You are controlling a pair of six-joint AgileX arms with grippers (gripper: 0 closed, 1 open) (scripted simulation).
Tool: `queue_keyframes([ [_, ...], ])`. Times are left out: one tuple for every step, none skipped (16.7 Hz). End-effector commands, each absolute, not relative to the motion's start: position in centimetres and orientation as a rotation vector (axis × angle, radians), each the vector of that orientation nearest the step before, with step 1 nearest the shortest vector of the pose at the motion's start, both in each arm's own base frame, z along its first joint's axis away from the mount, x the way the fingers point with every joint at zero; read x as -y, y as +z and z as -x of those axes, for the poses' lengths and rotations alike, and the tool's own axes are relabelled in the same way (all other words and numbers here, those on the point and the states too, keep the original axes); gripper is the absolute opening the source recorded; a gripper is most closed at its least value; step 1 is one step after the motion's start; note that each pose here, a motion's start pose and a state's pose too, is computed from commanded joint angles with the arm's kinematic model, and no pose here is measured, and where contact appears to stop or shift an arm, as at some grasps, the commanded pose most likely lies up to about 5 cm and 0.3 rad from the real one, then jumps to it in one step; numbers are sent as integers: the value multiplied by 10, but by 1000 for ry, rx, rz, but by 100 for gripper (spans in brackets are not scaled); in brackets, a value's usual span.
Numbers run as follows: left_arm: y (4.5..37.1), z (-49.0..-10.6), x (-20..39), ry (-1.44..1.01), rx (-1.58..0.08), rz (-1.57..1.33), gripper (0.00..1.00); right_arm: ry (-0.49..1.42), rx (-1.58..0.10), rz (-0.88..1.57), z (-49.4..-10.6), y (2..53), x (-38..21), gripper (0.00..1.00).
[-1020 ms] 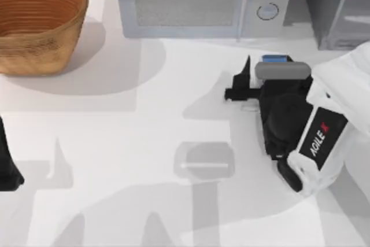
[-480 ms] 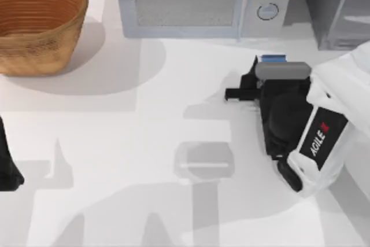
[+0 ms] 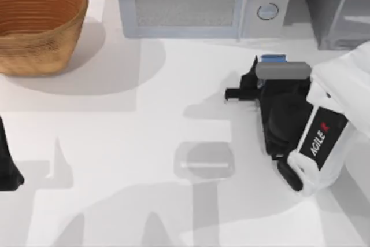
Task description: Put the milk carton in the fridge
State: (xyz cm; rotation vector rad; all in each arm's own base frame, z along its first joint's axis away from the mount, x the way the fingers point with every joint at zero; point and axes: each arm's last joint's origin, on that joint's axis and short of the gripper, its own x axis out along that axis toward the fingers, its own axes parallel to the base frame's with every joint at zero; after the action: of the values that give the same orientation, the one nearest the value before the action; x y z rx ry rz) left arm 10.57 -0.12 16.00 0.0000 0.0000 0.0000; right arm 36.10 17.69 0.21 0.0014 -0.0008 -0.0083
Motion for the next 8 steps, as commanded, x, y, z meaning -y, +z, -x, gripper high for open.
queue_keyframes([
  [160,-106,1,0,0,0,100,-8,1,-1,-361,3,-177,0],
  [160,-106,1,0,0,0,100,-8,0,0,-362,6,-177,0],
  [160,-106,1,0,0,0,100,-9,-2,1,-364,13,-178,0],
  [160,-106,1,0,0,0,100,-10,-4,3,-365,22,-178,0],
  [160,-106,1,0,0,0,100,-12,-6,5,-367,34,-179,0],
  [160,-106,1,0,0,0,100,-14,-5,5,-369,48,-179,0],
  [160,-106,1,0,0,0,100,-15,-2,3,-370,64,-179,0],
  [160,-106,1,0,0,0,100,-15,2,1,-370,81,-179,0],
])
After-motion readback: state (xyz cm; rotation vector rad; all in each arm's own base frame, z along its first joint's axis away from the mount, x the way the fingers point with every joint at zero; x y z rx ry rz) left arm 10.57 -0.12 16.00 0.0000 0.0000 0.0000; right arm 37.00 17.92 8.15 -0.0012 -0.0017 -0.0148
